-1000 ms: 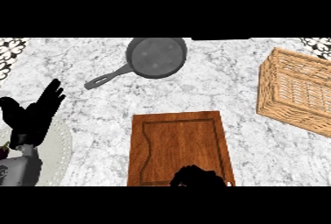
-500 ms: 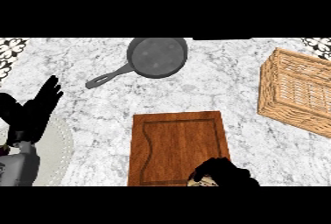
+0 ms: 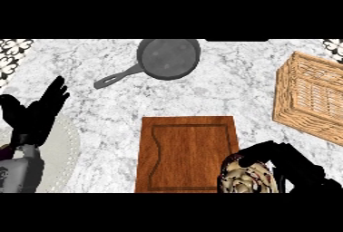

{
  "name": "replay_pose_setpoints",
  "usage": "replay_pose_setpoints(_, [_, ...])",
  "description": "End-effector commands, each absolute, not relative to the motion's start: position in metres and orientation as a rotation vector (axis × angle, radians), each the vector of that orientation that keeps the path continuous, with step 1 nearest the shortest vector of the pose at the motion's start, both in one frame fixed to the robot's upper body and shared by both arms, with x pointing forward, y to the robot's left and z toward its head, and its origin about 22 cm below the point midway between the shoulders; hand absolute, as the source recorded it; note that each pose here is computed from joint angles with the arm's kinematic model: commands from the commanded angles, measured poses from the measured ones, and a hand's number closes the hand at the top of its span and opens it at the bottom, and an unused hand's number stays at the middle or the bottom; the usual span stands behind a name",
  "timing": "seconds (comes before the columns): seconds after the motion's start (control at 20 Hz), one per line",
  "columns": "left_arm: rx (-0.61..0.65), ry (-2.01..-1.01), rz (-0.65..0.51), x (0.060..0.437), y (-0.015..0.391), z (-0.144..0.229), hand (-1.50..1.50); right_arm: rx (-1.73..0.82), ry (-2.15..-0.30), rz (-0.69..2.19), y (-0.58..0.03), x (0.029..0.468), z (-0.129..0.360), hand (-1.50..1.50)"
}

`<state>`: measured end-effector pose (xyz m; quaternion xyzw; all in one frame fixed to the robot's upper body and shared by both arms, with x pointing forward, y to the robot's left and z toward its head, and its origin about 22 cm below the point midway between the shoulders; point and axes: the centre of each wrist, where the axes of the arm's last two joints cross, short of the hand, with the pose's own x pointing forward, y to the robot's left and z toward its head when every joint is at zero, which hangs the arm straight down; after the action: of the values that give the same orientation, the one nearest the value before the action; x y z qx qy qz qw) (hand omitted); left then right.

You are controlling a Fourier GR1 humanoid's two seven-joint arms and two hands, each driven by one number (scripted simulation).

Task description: Pick the cupcake from the cutting board and place it in the basket

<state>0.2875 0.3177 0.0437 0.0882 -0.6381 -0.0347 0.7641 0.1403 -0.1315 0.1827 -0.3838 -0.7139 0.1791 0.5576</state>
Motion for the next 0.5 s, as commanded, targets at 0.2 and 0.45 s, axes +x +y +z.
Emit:
replay_pose_setpoints(0.2, [0.192, -1.386, -0.063, 0.289, 0.322, 0.046, 0.0, -1.011, -1.661, 0.268, -0.151, 0.175, 0.252, 1.5])
replay_pose_setpoints(0.45, [0.177, -1.384, -0.068, 0.284, 0.323, 0.038, 0.0, -1.142, -1.582, 0.218, -0.204, 0.209, 0.262, 1.5])
